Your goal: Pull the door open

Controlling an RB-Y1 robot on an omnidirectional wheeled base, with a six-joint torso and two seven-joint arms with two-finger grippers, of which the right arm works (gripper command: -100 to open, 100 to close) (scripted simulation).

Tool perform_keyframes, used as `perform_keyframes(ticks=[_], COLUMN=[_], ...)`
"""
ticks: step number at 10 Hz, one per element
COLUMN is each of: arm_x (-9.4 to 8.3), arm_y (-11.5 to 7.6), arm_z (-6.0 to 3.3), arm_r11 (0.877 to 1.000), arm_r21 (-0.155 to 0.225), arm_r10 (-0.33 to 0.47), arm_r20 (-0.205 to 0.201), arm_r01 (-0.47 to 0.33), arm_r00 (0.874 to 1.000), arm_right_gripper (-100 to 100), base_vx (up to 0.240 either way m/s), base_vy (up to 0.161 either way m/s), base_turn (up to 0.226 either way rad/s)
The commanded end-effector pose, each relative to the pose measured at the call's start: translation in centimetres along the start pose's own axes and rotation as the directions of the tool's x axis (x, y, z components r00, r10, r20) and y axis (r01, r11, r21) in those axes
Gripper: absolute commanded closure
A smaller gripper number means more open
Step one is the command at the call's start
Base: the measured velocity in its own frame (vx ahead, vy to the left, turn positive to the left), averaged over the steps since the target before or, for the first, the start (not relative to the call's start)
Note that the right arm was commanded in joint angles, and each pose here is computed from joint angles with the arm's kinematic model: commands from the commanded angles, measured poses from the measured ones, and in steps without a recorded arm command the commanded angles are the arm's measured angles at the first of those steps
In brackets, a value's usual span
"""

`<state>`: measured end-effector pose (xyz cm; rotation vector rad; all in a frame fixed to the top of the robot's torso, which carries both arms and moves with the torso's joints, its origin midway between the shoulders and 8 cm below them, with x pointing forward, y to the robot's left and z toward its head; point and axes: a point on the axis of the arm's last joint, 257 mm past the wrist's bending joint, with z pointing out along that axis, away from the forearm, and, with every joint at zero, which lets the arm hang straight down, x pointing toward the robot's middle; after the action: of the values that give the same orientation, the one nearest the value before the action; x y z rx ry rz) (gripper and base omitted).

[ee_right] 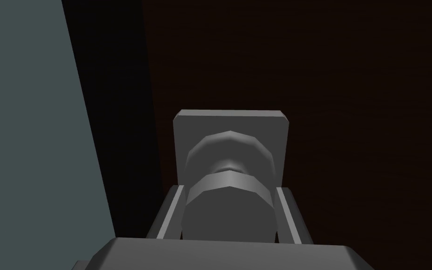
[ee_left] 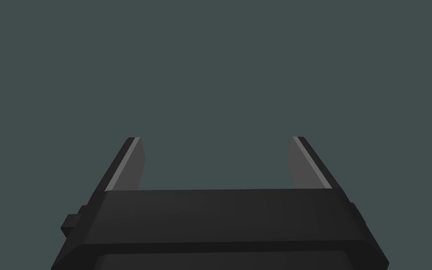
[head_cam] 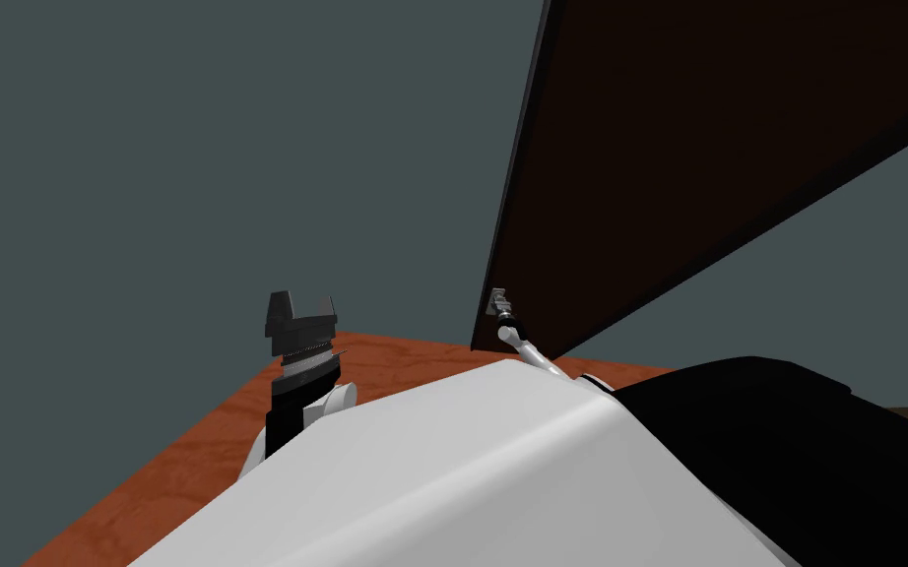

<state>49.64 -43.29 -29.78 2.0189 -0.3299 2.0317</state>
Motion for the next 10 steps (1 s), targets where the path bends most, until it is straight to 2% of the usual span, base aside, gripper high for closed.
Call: perform_keyframes(ticks=[1, 10], arm_x=[0.1, 0.2], arm_y=[-0.1, -0.8], arm_z=[-0.14, -1.21], arm_r11=[1.000, 0.995], arm_r21=[0.015, 0.102], arm_r10=[0.003, 0.020], arm_r20=[-0.001, 0.009], arm_r01=[-0.003, -0.021], arm_r00=[1.000, 1.000], arm_right_gripper=[100, 100], base_vx=[-0.160, -0.216], base_vy=[-0.042, -0.049], base_turn=[0.163, 0.129])
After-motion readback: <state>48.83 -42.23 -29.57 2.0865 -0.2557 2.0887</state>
